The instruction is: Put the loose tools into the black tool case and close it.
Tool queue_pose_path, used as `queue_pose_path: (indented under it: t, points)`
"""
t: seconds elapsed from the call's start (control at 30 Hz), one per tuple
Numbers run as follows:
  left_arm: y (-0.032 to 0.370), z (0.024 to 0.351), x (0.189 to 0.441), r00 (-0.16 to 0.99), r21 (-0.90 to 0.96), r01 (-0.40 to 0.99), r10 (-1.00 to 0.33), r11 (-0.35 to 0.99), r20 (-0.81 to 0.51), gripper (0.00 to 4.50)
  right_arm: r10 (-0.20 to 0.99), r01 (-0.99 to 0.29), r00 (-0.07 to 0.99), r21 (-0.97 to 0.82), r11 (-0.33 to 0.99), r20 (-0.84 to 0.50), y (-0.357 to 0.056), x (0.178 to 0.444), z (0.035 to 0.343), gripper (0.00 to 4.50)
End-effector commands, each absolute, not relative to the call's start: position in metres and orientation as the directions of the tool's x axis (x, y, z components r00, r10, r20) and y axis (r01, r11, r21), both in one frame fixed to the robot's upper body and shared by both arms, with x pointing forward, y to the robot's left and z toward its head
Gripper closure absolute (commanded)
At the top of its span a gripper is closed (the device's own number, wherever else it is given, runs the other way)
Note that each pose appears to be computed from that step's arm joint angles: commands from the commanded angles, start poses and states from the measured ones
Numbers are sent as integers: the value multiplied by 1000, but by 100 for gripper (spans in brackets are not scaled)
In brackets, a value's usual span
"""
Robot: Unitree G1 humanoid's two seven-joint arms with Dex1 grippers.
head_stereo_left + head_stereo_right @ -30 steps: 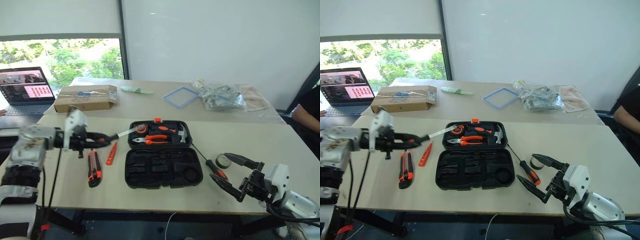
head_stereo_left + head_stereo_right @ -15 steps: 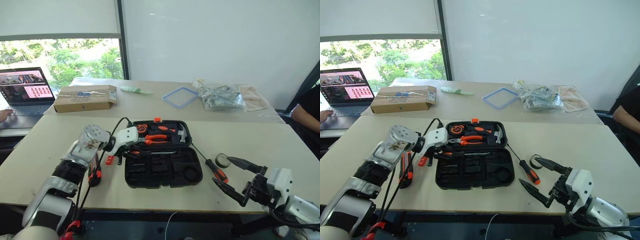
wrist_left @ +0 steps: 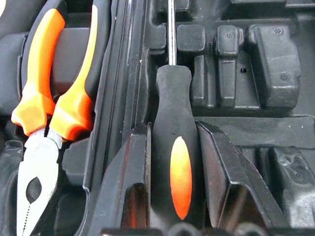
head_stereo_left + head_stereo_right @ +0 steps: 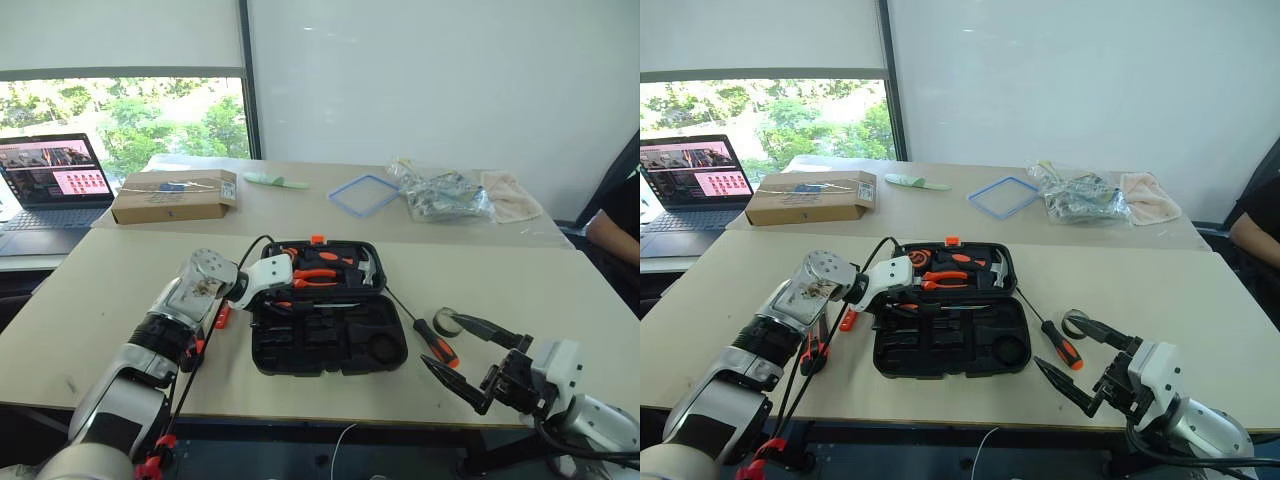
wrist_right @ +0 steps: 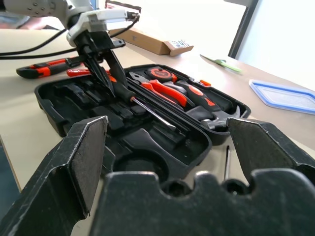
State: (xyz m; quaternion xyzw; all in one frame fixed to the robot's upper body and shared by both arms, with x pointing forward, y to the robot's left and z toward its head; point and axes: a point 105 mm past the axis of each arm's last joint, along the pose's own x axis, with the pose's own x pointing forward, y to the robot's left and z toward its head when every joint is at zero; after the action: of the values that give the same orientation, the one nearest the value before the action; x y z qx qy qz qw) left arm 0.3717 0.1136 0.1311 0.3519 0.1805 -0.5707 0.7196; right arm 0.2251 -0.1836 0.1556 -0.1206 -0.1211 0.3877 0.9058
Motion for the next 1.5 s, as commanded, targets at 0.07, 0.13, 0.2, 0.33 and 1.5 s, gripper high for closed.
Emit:
queue_pose_path:
  t: [0.07, 0.13, 0.2, 0.33, 1.5]
  points:
    - [119, 132, 377, 316, 347, 934, -644, 83, -697, 360, 733, -661, 662, -342, 669, 156, -180, 223, 165, 0]
    - [121, 133, 380, 340, 361, 927, -638, 102, -691, 310, 734, -662, 660, -340, 668, 157, -179, 223, 165, 0]
    - [115, 139, 378, 327, 373, 924, -676, 83, -660, 233, 736, -664, 659, -339, 667, 158, -178, 223, 165, 0]
    - [94, 171, 368, 280, 384, 921, -810, 74, -516, 108, 738, -667, 657, -337, 665, 156, -178, 222, 164, 0]
    - [94, 108, 378, 314, 262, 944, -784, 199, -536, 446, 683, -629, 722, -307, 714, 109, -195, 219, 160, 0]
